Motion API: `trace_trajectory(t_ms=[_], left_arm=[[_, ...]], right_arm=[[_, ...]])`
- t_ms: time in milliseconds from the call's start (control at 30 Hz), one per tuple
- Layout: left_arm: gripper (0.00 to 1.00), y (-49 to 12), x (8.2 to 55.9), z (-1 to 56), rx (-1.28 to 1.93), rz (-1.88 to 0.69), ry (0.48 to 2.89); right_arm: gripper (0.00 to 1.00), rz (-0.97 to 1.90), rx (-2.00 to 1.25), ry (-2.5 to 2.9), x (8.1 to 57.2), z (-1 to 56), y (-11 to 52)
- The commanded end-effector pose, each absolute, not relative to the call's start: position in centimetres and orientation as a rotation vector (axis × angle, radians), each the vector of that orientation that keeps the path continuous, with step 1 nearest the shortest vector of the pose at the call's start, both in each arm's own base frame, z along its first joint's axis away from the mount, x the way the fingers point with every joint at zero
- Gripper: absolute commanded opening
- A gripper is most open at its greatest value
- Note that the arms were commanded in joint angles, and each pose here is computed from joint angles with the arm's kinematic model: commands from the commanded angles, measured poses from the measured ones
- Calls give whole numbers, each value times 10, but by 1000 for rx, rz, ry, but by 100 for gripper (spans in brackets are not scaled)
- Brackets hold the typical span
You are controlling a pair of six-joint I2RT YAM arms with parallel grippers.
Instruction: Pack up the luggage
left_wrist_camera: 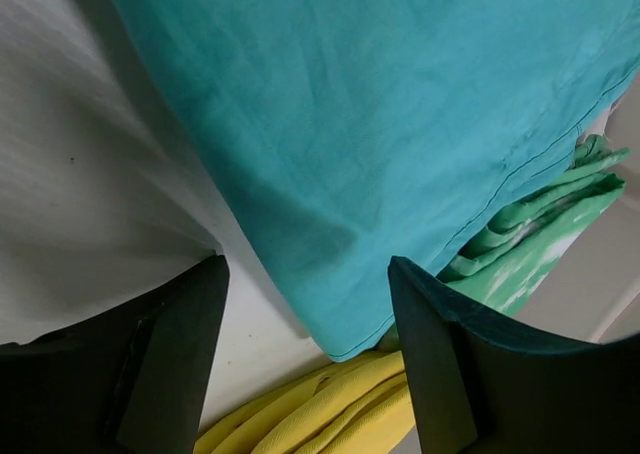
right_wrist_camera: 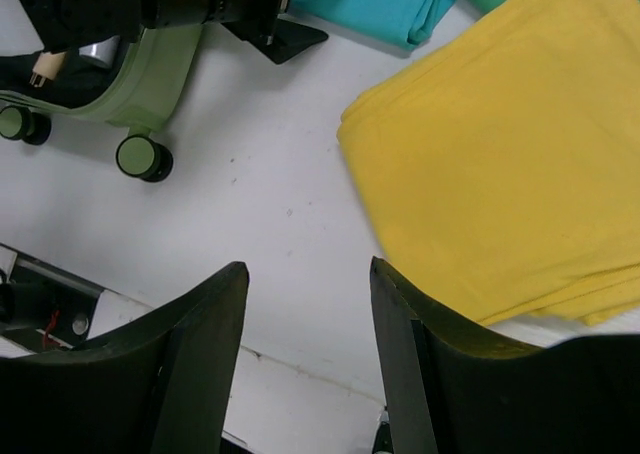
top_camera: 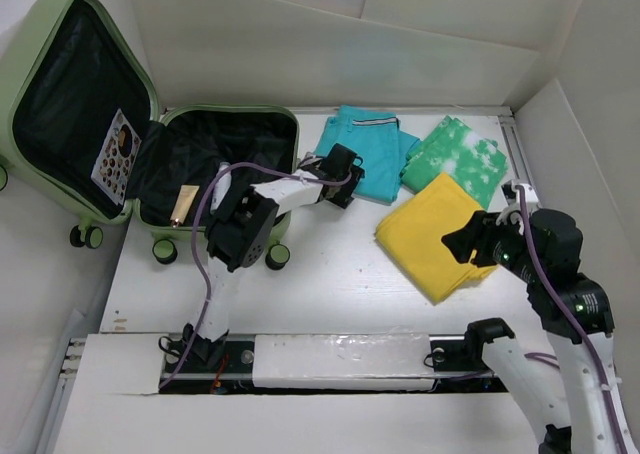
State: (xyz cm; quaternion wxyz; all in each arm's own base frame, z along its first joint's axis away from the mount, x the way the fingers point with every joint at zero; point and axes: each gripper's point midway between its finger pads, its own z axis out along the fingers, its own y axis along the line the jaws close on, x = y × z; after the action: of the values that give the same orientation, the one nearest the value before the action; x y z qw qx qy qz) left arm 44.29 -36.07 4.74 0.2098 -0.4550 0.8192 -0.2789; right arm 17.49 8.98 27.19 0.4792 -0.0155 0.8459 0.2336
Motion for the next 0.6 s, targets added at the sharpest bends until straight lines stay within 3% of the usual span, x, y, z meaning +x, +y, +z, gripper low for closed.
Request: trace_trajectory(t_ms=[0,167,400,500,567], left_arm=[[61,-346,441,36,-1395,-667,2248],[57,-341,446,24,-1448,-619,2241],[27,-334,484,17,-1404,-584,2204],[5,-332,492,11,-1338,-562,2218],[0,-333,502,24,-1270,-564,2202]], right_arm=[[58,581,-89,2006,164,294,92],[58,584,-112,1989,161,302,93],[58,610,-136,1980,155,309,97],[58,619,-144,1969,150,313,98],[57,635,-145,1948,146,320,99]])
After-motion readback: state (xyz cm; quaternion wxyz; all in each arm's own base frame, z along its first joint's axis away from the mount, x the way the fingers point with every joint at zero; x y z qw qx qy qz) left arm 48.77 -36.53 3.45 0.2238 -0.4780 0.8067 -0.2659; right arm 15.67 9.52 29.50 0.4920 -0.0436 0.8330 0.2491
